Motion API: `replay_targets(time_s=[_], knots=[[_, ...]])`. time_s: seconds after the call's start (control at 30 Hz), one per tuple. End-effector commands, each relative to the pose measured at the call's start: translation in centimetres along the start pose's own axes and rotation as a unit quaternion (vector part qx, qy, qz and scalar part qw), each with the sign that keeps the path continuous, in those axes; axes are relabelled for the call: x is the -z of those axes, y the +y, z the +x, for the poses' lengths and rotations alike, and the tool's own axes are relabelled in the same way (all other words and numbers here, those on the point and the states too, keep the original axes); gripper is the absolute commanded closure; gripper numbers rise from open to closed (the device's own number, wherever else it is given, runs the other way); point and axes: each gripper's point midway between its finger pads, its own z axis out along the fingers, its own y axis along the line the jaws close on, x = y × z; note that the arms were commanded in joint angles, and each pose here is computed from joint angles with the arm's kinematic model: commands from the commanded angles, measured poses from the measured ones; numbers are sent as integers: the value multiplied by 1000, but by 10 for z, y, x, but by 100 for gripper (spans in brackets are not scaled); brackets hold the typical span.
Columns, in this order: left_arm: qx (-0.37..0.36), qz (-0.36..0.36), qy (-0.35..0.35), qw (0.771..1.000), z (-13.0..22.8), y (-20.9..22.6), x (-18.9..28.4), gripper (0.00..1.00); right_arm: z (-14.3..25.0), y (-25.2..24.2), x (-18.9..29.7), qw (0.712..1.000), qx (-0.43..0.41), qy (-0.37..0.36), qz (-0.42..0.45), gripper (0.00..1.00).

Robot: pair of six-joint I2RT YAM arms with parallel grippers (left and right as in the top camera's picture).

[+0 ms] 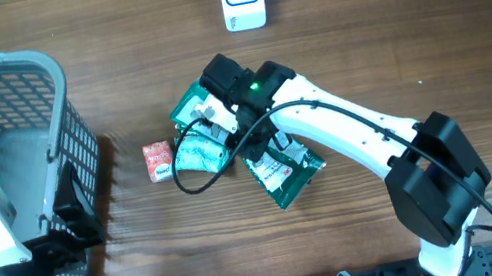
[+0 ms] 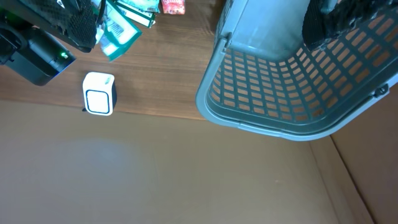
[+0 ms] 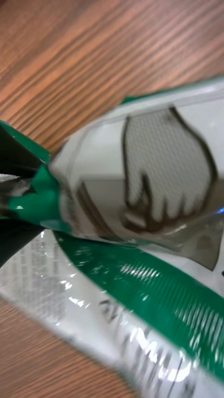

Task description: Scan the item barcode

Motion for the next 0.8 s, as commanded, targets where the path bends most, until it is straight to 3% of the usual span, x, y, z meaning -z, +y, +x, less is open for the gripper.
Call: replay_targets(time_s=[0.0,0.13,0.17,0.27,0.3,0.4,0.5,0.77], knots=[[6,-4,-2,1000,-1,2,0,0,-4,23,-5,999,36,-5,-39,77],[6,-4,-2,1000,-1,2,0,0,-6,34,-7,997,59,-5,-41,75],[6,-4,-2,1000,-1,2,0,0,-7,35,-7,997,59,-7,-41,60],[6,-4,-2,1000,-1,2,0,0,-14,33,-2,999,-7,-14,-38,40],[6,-4,-2,1000,-1,2,0,0,-16,30,1,999,-25,-19,-36,0],[6,-4,-2,1000,-1,2,0,0,-8,4,-2,999,-35,-1,30,0],[6,-4,-2,1000,-1,2,0,0,3,-14,-4,985,-29,23,167,0],[6,-4,-2,1000,-1,2,0,0,20,3,-27,974,-46,38,220,0]])
